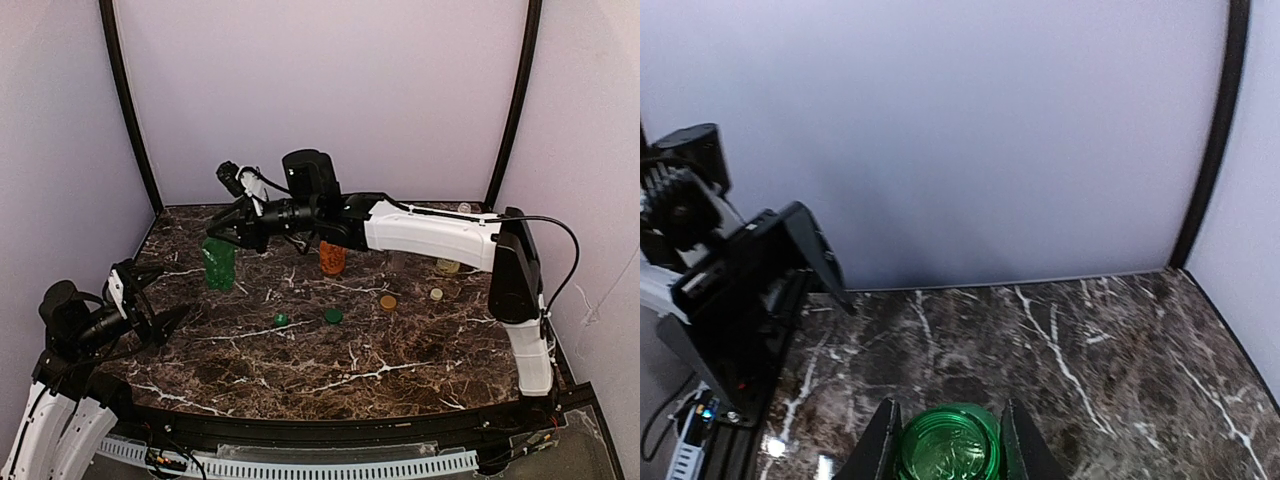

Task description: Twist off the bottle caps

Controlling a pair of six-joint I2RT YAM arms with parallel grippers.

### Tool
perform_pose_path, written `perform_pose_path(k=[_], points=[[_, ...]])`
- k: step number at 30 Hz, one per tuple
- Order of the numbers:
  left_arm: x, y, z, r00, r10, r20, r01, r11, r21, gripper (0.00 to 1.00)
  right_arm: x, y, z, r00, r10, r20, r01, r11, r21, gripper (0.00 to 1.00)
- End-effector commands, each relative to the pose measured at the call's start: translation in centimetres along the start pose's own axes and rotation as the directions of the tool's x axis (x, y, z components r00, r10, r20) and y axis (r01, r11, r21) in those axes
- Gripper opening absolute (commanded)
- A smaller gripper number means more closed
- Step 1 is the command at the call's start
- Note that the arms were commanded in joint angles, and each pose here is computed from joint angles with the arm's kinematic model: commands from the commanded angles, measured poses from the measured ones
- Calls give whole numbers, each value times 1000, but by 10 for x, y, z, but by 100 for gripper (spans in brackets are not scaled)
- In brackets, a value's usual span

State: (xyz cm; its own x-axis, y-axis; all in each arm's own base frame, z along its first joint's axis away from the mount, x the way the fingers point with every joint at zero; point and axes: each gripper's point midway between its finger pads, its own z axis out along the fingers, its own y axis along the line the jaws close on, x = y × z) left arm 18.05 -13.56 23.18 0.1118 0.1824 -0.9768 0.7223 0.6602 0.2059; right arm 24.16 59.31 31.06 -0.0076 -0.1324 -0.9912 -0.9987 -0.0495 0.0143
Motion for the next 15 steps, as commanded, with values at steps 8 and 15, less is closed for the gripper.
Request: perform_pose_path(k=[8,15], points=[[20,38,-3,997,28,-72,-43,975,-216,99,73,-158,-39,985,74,-156,16,860,510,0],[25,37,-1,997,25,-77,-41,977,-209,99,109,-187,-42,974,135,-183,-11,831,556,0]])
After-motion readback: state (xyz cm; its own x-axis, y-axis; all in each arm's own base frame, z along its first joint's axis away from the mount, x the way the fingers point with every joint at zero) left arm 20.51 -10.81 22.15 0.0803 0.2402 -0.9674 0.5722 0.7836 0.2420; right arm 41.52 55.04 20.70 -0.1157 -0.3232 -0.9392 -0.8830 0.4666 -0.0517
